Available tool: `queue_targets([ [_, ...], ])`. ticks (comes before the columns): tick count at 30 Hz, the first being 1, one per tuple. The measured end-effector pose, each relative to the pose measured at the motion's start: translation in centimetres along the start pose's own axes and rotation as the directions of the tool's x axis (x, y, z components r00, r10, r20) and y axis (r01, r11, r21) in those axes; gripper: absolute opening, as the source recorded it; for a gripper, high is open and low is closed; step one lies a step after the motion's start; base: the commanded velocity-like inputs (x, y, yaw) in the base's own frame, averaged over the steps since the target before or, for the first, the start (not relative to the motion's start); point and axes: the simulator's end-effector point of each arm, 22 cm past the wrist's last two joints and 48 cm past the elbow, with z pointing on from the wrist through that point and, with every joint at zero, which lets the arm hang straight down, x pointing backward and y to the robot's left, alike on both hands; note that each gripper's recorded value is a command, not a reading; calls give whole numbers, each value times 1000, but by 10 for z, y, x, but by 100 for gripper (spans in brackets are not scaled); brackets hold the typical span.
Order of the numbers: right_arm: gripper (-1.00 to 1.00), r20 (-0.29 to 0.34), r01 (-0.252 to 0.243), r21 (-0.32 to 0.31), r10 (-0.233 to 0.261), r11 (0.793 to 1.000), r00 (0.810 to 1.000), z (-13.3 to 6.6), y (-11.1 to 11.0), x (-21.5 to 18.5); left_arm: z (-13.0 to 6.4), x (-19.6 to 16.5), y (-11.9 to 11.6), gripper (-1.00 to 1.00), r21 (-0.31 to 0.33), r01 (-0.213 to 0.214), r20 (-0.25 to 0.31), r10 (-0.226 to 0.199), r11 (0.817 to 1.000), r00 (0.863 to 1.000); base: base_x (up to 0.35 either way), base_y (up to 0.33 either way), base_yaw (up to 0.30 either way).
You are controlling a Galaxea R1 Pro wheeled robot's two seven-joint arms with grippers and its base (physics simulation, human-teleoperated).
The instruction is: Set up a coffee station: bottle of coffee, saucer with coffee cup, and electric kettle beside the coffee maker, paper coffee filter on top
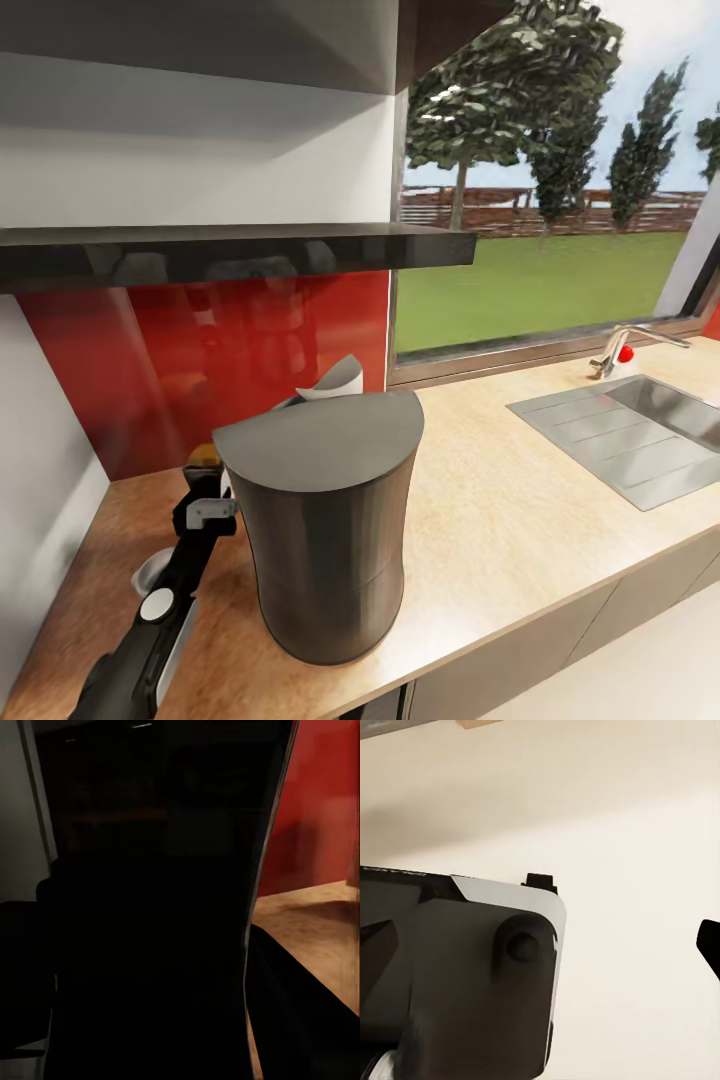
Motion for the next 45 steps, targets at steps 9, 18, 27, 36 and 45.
queue_targets([
  [9, 100, -4, 0, 5, 0, 1000, 1000, 0, -4, 3, -1, 7, -3, -100, 4, 0, -13, 0, 1000, 1000, 0, 0, 0],
  [18, 100, -6, 0, 5, 0, 1000, 1000, 0, -4, 4, -1, 6, 0, 100, 1, -9, -13, 9, 1000, 1000, 0, 0, 0],
  [27, 100, -6, 0, 5, 0, 1000, 1000, 0, -4, 4, -1, 6, 0, 100, 0, -9, -13, 9, 1000, 1000, 0, 0, 0],
  [36, 100, -7, 0, 5, 0, 1000, 1000, 0, -4, 5, -1, 6, 1, 100, -3, -4, -12, 4, 1000, 1000, -107, 0, 0],
  [45, 100, -7, 0, 5, 0, 1000, 1000, 0, -4, 5, -1, 6, 1, 100, -3, -4, -11, 4, 1000, 1000, -7, 0, 0],
])
